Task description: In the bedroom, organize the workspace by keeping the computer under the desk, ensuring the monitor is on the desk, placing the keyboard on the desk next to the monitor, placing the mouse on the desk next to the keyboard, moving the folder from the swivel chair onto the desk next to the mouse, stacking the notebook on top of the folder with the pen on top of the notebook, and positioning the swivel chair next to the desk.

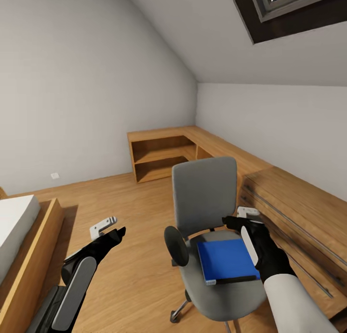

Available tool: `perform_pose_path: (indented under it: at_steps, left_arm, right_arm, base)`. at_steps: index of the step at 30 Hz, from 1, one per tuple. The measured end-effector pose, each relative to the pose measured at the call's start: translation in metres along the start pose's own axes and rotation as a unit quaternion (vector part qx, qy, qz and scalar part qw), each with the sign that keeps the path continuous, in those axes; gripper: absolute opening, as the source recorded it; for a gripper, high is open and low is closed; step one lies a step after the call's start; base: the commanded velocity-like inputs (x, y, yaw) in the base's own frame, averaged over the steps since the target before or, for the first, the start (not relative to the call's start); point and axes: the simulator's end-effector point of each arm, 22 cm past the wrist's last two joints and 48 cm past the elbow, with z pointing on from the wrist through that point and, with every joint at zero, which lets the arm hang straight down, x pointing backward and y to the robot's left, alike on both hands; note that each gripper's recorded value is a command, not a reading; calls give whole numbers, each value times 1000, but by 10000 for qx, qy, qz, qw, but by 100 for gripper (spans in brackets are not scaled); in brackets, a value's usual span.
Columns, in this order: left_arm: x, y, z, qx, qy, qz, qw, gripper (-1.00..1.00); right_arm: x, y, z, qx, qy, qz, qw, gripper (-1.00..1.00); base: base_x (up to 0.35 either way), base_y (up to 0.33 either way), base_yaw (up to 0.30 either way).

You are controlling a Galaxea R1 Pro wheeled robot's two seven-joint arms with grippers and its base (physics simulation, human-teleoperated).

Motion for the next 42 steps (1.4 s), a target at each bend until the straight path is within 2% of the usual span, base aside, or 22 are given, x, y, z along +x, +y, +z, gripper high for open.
perform_pose_path:
  at_steps: [8,18,34,42]
  left_arm:
    - [9,3,7,8,2,-4,10000,100]
    - [20,10,16,-1,-6,-15,10000,100]
    - [41,21,31,-4,-11,-19,10000,100]
    - [52,27,38,-3,-12,-19,10000,100]
  right_arm:
    - [14,-2,9,16,28,-26,10000,100]
    - [27,-11,24,75,-128,-42,9999,100]
    - [36,-13,37,98,-294,-20,9995,100]
    - [52,-17,47,106,-271,-37,9996,100]
  base:
    - [0,0,11]
    - [0,0,1]
    - [0,0,0]
    - [0,0,0]
